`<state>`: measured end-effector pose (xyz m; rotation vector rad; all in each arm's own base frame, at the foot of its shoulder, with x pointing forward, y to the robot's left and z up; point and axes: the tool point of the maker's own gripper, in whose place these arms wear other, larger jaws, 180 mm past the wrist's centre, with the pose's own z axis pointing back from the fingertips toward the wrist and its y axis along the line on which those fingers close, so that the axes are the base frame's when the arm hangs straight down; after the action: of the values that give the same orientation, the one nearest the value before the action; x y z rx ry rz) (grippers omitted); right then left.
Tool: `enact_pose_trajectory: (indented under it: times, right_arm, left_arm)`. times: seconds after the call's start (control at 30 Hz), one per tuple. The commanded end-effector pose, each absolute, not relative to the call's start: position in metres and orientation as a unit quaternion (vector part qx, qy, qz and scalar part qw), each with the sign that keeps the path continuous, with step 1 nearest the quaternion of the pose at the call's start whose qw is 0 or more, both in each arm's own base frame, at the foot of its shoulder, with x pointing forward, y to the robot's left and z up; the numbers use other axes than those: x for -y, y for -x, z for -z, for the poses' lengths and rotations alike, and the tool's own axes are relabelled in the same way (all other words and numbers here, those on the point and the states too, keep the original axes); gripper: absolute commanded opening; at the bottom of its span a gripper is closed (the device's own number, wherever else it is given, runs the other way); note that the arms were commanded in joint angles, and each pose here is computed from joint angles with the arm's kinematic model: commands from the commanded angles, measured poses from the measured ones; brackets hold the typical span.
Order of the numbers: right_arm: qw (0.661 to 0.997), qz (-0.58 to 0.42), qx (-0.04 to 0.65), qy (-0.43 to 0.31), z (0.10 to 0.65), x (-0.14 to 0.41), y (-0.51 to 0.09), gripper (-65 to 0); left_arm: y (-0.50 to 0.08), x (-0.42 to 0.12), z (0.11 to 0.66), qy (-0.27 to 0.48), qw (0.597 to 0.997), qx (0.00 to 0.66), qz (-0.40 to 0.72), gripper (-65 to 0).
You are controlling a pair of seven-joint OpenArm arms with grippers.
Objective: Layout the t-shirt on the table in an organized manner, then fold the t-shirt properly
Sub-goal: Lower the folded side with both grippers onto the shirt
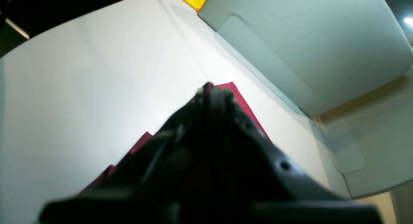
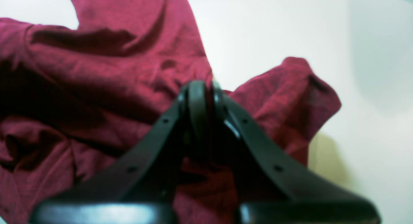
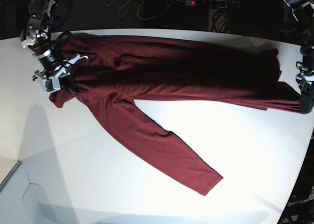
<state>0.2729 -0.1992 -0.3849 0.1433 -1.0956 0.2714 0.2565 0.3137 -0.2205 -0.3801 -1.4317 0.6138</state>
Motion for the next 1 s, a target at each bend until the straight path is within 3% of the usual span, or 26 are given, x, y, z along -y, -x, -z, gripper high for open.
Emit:
enact_pose_trajectory:
  times: [0.0, 0.3, 0.7, 0.97]
  right_arm:
    - [0.831, -0.127, 0.538, -0.065, 0.373, 0.202, -0.278, -65.0]
    - [0.832, -0.121, 0.537, -0.068, 0.377, 0.204, -0.284, -65.0]
    - [0.835, -0.106, 0.536, -0.071, 0.385, 0.214, -0.305, -65.0]
    - [0.838, -0.101, 0.531, -0.072, 0.390, 0.220, -0.312, -65.0]
  left_arm:
    - [-0.260, -0.315, 0.204, 0.180, 0.675, 0.663, -0.270, -64.8]
    - [-0.284, -0.325, 0.271, 0.161, 0.725, 0.602, -0.294, -64.8]
    - [-0.294, -0.351, 0.341, 0.126, 0.759, 0.537, -0.347, -64.8]
    - [-0.309, -0.329, 0.382, 0.134, 0.801, 0.484, -0.325, -64.8]
